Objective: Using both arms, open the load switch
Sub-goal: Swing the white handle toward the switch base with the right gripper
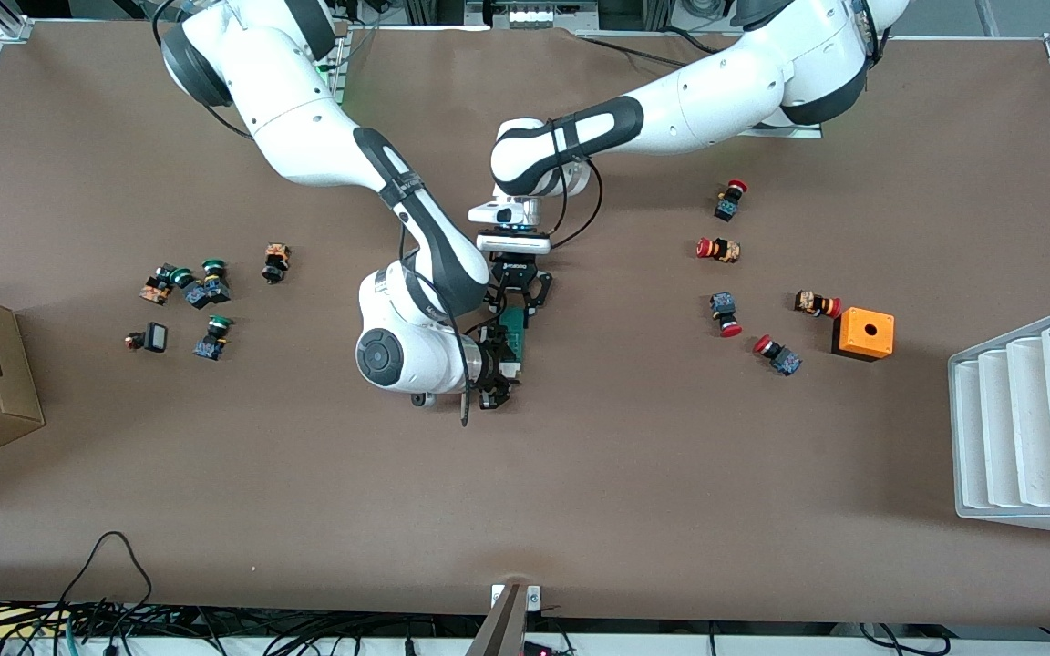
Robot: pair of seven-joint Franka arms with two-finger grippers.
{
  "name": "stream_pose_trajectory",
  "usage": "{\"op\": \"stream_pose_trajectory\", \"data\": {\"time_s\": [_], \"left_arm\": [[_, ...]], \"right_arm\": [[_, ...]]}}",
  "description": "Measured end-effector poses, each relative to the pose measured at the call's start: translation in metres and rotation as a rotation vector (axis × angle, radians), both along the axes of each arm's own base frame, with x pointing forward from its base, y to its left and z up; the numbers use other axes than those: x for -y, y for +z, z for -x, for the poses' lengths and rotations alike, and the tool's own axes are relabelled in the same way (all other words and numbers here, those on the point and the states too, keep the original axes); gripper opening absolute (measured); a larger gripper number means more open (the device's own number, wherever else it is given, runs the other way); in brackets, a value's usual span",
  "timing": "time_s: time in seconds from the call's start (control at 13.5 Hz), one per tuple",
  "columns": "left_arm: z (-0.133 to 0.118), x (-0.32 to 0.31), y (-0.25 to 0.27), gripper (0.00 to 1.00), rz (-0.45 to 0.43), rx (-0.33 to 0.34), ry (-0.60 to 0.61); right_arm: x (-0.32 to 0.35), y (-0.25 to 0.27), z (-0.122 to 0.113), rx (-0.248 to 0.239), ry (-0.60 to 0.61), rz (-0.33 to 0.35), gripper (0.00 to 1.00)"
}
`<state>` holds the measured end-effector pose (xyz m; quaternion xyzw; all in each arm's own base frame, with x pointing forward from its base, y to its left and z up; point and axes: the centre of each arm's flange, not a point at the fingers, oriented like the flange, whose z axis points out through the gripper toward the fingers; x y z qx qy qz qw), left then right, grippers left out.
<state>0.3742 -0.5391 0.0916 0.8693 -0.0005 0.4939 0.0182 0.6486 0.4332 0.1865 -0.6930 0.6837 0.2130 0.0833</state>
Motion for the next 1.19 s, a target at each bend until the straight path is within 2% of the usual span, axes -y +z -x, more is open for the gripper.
{"op": "stream_pose_trajectory", "data": {"time_s": [0.22,0.52,0.74,1.19], "left_arm": [[0.0001,0.0000,0.0000,0.50,0.000,0.000,0.000],[0.0002,0.0001,-0.0001,0.50,-0.001,0.001,0.000],[0.0004,0.0002,-0.0002,0.50,-0.001,0.001,0.000],[0.0005,0.0002,-0.0002,0.50,-0.001,0.002,0.000]], "right_arm": [[0.0013,-0.0029,-0.0002,-0.005,-0.003,0.004,0.41],[0.0030,-0.0042,-0.0017,-0.007,-0.004,0.006,0.38],[0.0031,-0.0021,-0.0037,-0.005,-0.011,0.005,0.30],[0.0029,0.0007,-0.0050,-0.004,-0.008,0.004,0.26]]}}
